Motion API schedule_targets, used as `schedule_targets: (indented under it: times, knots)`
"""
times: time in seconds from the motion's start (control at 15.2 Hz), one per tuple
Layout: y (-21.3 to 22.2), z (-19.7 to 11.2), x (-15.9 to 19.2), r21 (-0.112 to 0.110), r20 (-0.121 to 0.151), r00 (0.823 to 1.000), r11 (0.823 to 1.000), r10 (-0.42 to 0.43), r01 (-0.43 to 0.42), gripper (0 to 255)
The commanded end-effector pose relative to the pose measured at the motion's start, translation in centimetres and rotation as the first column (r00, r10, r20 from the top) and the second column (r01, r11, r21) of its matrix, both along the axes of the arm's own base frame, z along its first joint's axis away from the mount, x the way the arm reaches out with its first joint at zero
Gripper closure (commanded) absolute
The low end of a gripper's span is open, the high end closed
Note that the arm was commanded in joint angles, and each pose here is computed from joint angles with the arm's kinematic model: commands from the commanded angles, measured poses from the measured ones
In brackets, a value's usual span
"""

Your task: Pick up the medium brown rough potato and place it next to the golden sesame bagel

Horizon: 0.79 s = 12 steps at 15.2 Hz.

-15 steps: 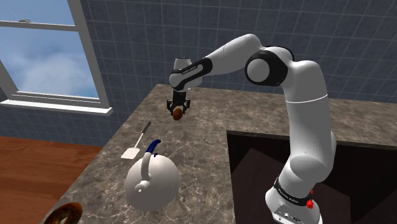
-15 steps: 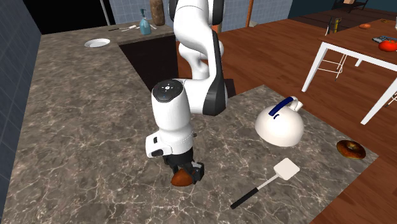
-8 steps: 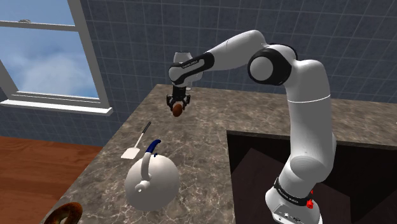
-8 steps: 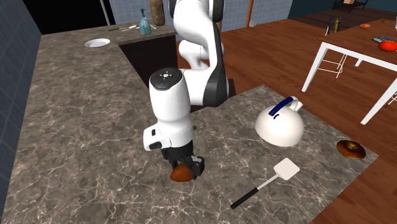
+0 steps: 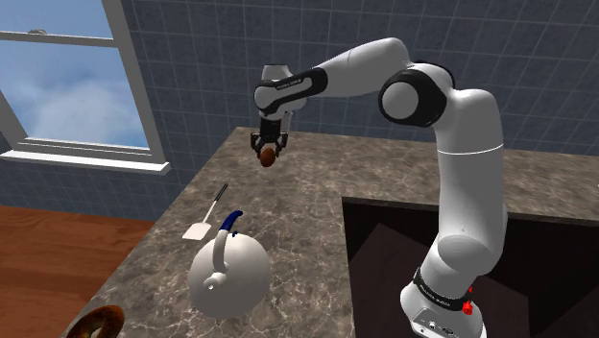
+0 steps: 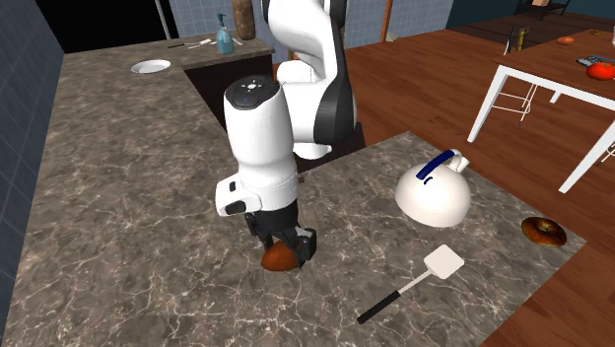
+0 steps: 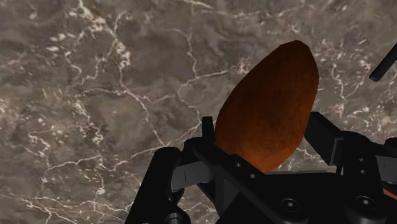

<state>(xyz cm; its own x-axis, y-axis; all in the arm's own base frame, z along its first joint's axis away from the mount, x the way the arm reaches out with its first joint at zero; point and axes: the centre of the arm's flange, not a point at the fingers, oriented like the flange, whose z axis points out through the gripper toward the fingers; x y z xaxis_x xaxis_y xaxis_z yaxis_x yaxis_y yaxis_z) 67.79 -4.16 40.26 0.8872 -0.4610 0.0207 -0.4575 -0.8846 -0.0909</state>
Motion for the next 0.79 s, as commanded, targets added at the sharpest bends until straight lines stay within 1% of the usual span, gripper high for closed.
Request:
schedule_targets:
  times: [0.0, 0.66, 0.73]
  knots:
    - [0.1, 1.1, -0.1, 0.000, 0.000, 1.000, 1.000, 0.000, 0.000, 255]
    - [0.1, 6.0, -0.1, 0.000, 0.000, 1.000, 1.000, 0.000, 0.000, 255]
    - [1.3, 6.0, -0.5, 0.000, 0.000, 1.000, 1.000, 0.000, 0.000, 255]
